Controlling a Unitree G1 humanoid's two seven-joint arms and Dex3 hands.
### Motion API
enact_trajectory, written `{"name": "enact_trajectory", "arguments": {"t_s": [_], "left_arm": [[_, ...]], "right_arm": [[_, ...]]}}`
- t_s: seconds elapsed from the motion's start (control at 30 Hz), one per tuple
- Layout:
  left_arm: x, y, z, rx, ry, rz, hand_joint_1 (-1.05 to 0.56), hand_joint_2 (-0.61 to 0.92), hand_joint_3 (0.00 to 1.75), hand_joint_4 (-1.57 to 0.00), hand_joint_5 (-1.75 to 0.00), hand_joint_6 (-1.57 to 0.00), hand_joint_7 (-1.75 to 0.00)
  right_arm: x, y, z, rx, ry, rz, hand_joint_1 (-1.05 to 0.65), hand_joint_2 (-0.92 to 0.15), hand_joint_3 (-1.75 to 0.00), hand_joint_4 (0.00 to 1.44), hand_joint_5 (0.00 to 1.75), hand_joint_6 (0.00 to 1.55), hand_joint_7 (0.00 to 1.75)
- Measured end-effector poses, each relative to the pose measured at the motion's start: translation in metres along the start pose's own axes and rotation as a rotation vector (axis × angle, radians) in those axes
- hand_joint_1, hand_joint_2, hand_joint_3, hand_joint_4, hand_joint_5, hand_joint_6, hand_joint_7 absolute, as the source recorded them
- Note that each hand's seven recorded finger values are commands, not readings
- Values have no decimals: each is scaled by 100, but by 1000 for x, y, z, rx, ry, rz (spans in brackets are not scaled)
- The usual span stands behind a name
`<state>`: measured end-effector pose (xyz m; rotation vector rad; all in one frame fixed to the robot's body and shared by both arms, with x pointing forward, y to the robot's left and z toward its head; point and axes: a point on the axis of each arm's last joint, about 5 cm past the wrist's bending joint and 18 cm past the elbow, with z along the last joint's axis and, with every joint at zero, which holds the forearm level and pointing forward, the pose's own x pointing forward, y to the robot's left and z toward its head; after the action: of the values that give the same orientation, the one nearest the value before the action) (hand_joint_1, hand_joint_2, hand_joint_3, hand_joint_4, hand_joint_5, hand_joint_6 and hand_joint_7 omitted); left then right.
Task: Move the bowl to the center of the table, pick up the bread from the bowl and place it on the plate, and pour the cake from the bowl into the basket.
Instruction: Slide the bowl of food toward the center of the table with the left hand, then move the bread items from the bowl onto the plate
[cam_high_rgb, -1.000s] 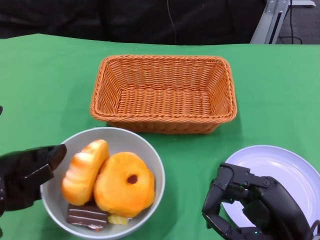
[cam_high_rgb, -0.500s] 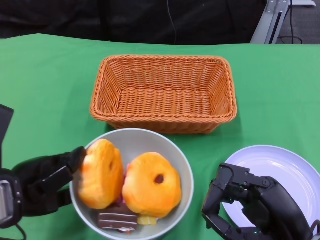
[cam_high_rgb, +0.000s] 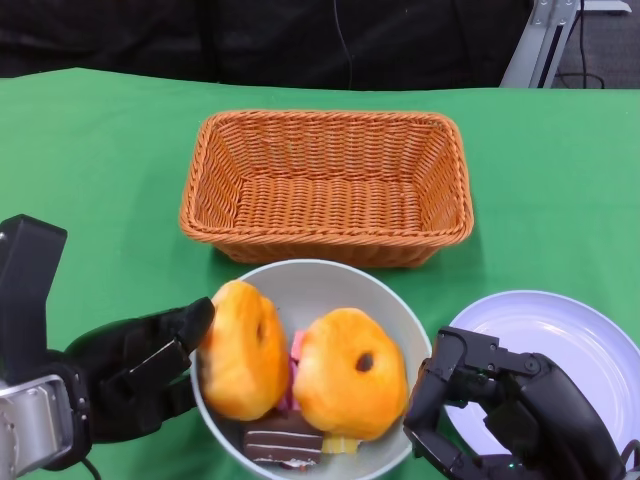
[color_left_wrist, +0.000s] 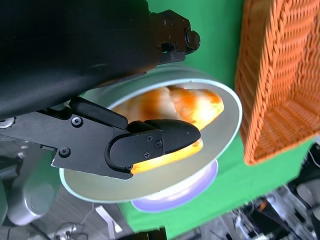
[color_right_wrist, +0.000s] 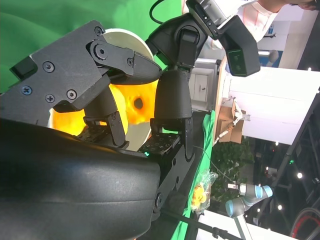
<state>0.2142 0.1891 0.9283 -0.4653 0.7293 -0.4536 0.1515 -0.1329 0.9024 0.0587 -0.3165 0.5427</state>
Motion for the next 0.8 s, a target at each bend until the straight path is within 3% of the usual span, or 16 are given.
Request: {"name": "enact_trajectory", "arguments": {"t_s": [0.3, 0.57, 0.63, 0.8], "left_arm": [[-3, 0, -2, -26, -61, -2, -52, 92, 56, 0, 0, -1, 0], [-7, -9, -9, 235, -277, 248, -46, 92, 49, -18, -8, -18, -7], [-7, -9, -12, 303, -352, 306, -38, 92, 41, -41, -15, -42, -10], [-4, -6, -22, 416, -612, 398, -33, 92, 23, -72, -20, -72, -10]], "right_arm": [[0, 0, 0, 0, 0, -1, -21, -57, -88, 64, 167, 65, 138], [0, 0, 0, -1, 0, -3, -22, -57, -87, 64, 168, 64, 138], [0, 0, 0, -1, 0, -3, -23, -57, -86, 64, 167, 64, 138], [0, 0, 0, -1, 1, -4, -22, -57, -85, 63, 167, 64, 138]]}}
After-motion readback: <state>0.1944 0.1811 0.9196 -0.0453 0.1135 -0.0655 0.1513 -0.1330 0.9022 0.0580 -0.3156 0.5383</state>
